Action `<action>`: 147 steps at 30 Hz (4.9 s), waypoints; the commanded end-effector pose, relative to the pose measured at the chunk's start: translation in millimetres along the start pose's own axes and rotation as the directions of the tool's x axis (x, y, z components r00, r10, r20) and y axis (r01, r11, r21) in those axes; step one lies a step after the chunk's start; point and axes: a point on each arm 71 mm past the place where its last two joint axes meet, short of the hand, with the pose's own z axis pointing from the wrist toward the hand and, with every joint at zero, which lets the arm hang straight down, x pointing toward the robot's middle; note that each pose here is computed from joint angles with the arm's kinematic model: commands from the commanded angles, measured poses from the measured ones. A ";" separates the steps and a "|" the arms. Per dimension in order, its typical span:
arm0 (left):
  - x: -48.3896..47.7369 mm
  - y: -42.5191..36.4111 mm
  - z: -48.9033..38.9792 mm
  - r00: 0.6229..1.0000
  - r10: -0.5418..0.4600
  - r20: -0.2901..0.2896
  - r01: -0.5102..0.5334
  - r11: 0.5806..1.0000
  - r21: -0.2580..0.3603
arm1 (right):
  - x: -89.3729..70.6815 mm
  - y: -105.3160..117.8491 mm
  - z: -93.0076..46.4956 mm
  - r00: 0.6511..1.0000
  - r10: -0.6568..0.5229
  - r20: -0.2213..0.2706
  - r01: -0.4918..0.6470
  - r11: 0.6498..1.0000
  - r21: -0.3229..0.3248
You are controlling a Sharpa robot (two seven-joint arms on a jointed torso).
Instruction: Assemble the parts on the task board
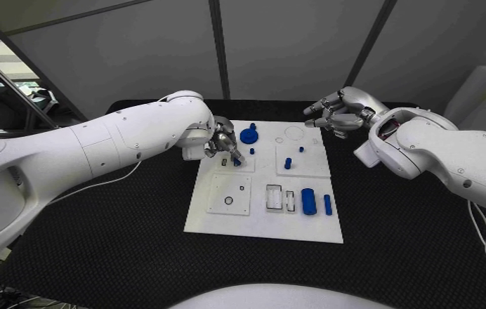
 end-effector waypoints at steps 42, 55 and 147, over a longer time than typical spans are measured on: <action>32.0 13.2 0.7 0.980 0.034 0.197 -0.027 0.999 -0.041 | -2.2 -1.2 0.5 1.000 -0.006 -0.007 0.006 1.000 -0.002; 31.8 17.9 -0.3 0.980 0.043 0.196 -0.033 0.998 -0.053 | -2.0 -1.4 1.0 1.000 -0.008 -0.007 0.008 1.000 -0.002; 19.7 11.2 16.0 0.995 0.054 0.082 -0.043 0.990 -0.133 | 1.1 -1.1 5.4 1.000 -0.015 -0.022 0.015 1.000 0.000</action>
